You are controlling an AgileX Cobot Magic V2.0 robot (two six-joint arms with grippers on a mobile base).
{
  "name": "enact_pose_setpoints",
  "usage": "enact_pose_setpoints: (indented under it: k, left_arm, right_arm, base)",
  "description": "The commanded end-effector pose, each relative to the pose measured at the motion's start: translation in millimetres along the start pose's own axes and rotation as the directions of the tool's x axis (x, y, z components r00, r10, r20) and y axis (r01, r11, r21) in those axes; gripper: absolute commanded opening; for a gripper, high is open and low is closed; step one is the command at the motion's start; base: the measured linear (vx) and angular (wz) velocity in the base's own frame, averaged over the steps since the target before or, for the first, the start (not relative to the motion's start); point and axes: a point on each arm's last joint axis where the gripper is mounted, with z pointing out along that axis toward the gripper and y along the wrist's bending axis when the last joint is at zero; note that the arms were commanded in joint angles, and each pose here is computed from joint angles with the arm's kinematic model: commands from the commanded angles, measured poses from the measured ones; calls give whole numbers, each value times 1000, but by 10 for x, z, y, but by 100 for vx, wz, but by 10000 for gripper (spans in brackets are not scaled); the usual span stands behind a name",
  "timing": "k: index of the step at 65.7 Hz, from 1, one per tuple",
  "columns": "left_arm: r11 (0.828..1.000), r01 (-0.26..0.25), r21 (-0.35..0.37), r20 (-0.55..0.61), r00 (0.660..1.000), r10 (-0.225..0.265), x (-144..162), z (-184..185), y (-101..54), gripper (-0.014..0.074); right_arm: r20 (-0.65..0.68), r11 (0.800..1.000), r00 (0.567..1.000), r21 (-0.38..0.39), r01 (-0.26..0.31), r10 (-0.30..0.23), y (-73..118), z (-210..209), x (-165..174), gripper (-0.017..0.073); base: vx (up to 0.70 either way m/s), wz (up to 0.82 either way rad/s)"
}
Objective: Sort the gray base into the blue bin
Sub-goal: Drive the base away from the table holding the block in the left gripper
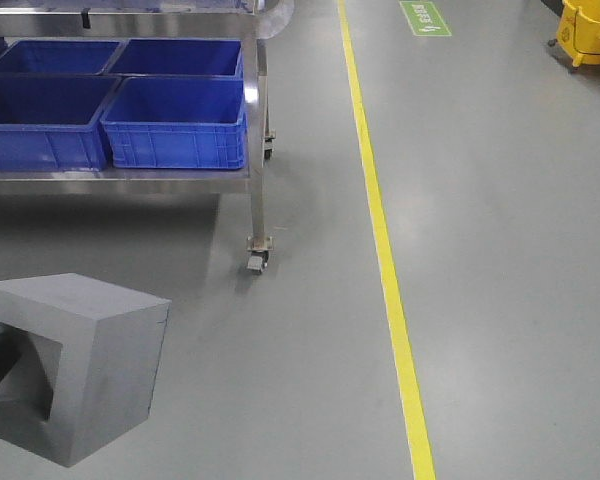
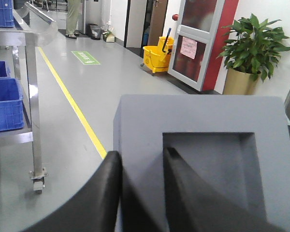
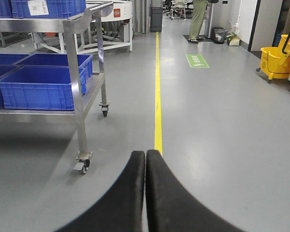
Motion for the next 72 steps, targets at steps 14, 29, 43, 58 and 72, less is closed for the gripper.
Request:
enact_pose_setpoints:
  k: [14,29,43,58,72]
  left_arm:
    - [1000,10,26,137,990,-14,-210,-17,-40,-6]
    - [1000,10,26,137,990,-14,-210,-17,-40,-6]
    - [1000,10,26,137,990,-14,-210,-17,-40,-6]
    - [1000,10,26,137,990,-14,-210,-17,-40,-6]
    - [1000,10,26,137,990,-14,-210,-17,-40,-6]
  right_arm:
    - [72,1000,997,3,11,-11,0,-1,-26,-9]
    - [72,1000,997,3,11,-11,0,-1,-26,-9]
    - [72,1000,997,3,11,-11,0,-1,-26,-9]
    - [72,1000,997,3,11,-11,0,-1,-26,-9]
    - [72,1000,997,3,11,-11,0,-1,-26,-9]
  base:
    - [40,3]
    - [39,5]
    - [38,6]
    - [36,16]
    - [34,42]
